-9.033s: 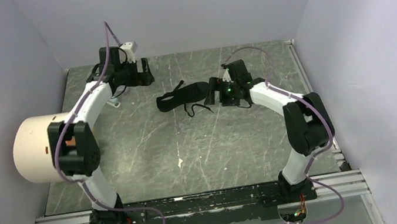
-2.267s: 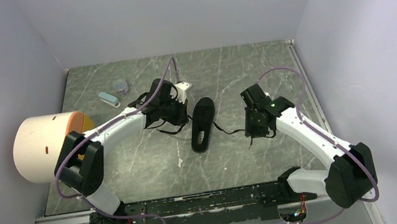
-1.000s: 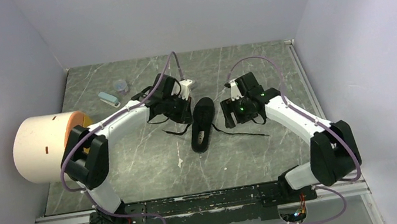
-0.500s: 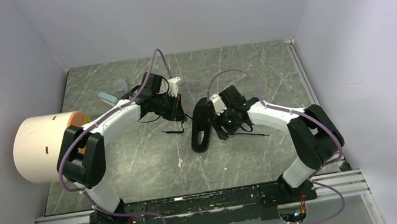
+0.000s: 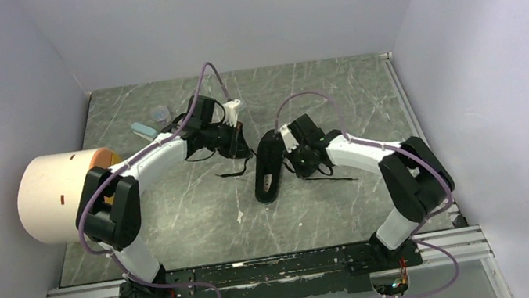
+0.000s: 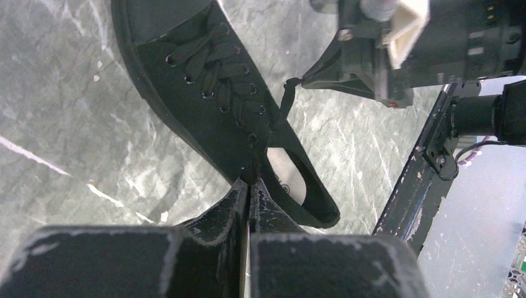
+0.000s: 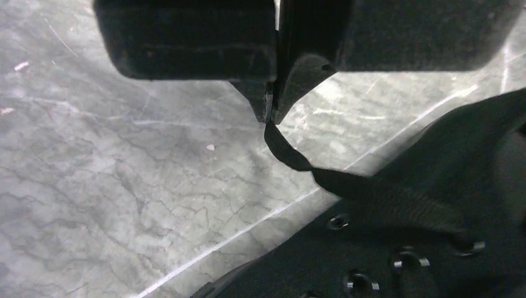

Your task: Tie the shoes

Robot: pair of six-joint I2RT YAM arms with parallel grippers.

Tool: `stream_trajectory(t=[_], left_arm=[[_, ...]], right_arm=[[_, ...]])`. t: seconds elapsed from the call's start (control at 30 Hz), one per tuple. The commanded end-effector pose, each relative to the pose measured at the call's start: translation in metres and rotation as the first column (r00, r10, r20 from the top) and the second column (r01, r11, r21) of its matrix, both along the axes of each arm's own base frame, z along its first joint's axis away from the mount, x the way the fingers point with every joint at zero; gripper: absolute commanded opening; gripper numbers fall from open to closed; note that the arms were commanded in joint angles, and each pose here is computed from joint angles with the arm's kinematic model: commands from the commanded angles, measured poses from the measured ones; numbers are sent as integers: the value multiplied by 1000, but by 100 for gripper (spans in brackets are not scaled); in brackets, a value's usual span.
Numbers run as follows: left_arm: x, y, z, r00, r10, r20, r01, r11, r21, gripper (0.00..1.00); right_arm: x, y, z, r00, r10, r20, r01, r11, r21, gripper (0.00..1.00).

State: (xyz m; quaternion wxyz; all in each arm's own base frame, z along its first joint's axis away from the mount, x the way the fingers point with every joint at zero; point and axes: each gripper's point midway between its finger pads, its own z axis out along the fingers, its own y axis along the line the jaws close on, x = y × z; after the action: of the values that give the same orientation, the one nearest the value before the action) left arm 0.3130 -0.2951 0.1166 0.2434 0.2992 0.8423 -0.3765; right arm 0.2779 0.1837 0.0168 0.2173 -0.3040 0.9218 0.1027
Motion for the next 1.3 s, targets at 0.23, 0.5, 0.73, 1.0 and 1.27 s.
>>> stream_trajectory(t=[0.23, 0.5, 0.73, 1.0, 1.27], left_arm=[[8, -23, 11, 991, -108, 83, 119, 983, -137, 7], [6, -34, 19, 994, -73, 85, 90, 972, -217, 12], [-1, -36, 12, 992, -100, 82, 117, 967, -228, 15], [-2, -42, 20, 979, -129, 154, 167, 951, -259, 18], [-7, -55, 18, 970, -157, 184, 201, 946, -256, 24]], right_arm=[[11, 43, 88, 982, 45, 181, -94, 958, 272, 0], [24, 59, 132, 974, 34, 222, -110, 934, 340, 0], [25, 59, 141, 975, -14, 221, -70, 928, 366, 0], [31, 63, 150, 974, -25, 226, -66, 920, 385, 0], [33, 65, 147, 975, -14, 222, -75, 919, 387, 0]])
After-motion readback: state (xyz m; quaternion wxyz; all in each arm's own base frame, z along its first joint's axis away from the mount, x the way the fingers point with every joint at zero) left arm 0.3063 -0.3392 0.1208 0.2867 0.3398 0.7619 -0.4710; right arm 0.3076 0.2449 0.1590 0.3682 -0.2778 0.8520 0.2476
